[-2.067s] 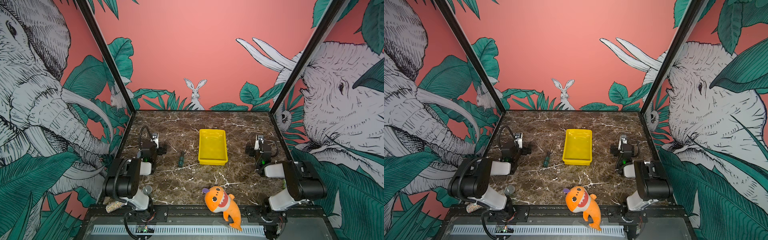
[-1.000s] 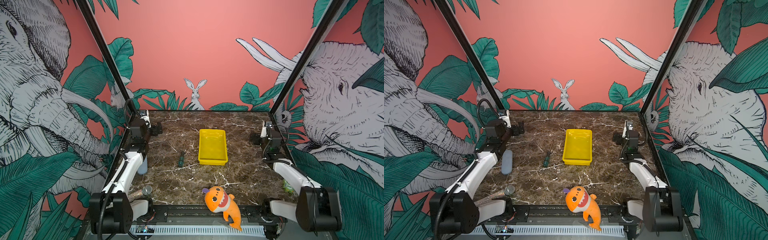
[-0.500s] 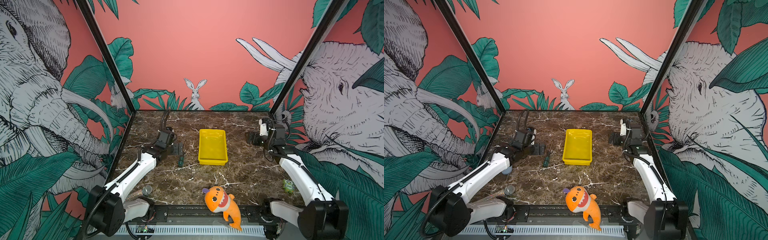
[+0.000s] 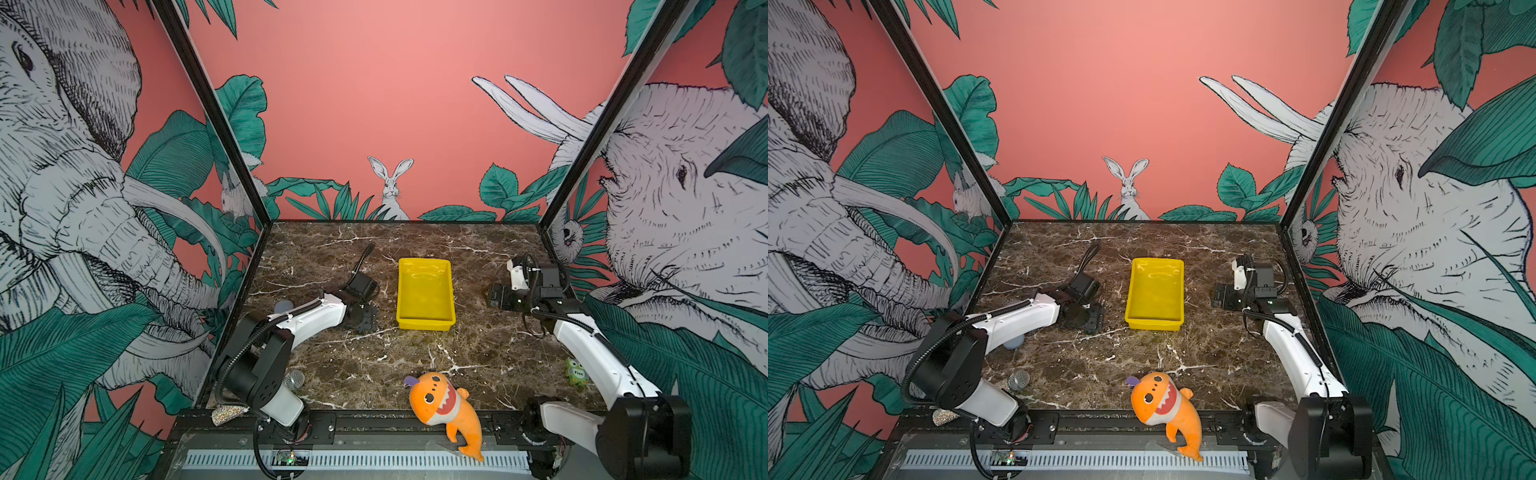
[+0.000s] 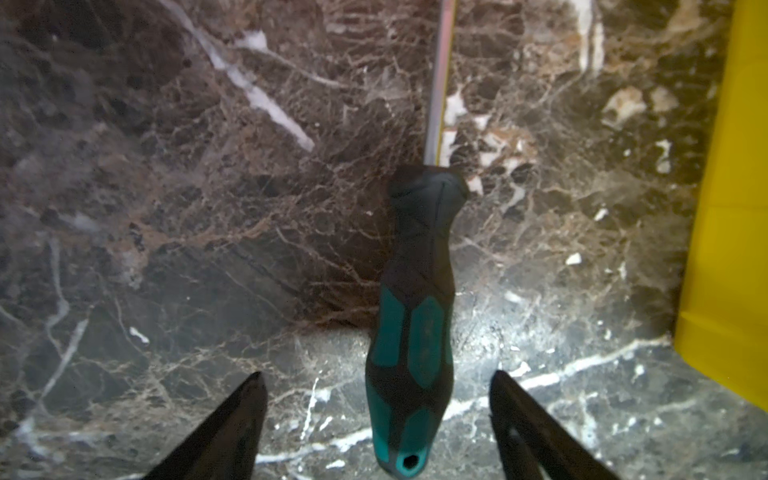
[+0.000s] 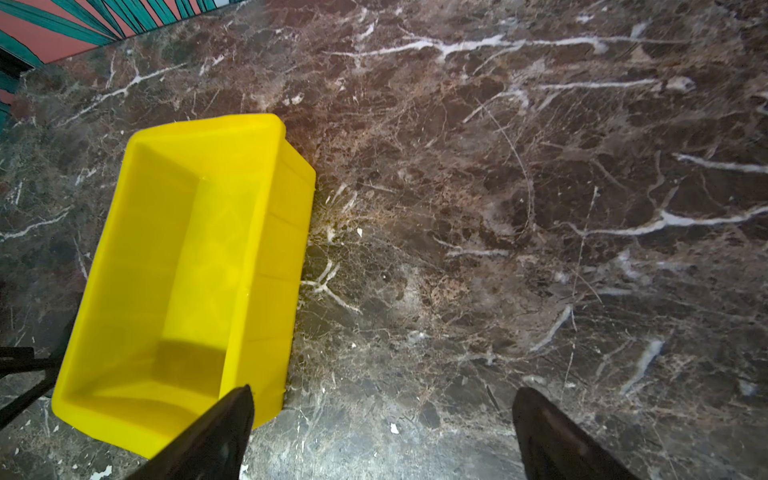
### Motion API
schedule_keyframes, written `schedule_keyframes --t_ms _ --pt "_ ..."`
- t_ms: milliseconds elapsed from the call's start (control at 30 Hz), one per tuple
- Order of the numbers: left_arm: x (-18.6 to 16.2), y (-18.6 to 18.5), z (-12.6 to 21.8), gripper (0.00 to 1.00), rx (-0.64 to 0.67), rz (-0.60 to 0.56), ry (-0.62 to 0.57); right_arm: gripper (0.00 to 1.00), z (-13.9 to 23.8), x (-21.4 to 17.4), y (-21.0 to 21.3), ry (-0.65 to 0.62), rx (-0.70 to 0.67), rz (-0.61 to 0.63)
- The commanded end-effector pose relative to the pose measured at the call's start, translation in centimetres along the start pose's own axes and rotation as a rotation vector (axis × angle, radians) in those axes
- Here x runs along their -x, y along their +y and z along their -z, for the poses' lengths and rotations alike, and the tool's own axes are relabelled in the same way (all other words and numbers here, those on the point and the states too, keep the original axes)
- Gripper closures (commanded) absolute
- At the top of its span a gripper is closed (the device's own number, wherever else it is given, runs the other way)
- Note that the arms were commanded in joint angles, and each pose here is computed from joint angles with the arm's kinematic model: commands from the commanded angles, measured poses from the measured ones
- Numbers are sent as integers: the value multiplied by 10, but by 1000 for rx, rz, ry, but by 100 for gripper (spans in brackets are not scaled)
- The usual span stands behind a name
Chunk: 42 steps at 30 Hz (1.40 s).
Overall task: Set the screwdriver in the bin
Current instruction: 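Reach the left gripper over the screwdriver handle while the right arm lifts slightly, then lower the left gripper and close it on the green-and-black screwdriver handle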
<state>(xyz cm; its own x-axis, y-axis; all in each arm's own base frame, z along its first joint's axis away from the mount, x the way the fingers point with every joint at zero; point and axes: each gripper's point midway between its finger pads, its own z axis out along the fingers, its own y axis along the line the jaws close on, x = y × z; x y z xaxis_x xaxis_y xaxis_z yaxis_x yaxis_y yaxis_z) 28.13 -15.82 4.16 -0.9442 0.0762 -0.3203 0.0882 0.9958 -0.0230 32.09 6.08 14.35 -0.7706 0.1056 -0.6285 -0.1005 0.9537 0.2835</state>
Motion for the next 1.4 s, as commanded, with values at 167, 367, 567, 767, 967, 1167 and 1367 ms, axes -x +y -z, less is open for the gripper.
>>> schedule_keyframes --t_ms 167,367,567,767,967,1167,1367 --pt "17 -9 2 31 3 -5 -11 3 5 -6 3 9 14 16" --pt "21 -12 -8 47 17 -27 12 2 11 -7 4 7 13 14" --pt "20 -13 -15 49 30 -28 37 2 15 -8 4 5 12 18" --pt "19 -12 -21 63 41 -19 52 2 15 -9 5 9 20 18" --pt "19 -10 -18 100 51 -14 42 2 17 -9 5 4 20 17" --pt "26 -8 -6 100 57 -15 14 2 20 -10 8 10 30 13" --pt "42 -13 21 100 33 -16 -19 2 22 -9 9 9 31 13"
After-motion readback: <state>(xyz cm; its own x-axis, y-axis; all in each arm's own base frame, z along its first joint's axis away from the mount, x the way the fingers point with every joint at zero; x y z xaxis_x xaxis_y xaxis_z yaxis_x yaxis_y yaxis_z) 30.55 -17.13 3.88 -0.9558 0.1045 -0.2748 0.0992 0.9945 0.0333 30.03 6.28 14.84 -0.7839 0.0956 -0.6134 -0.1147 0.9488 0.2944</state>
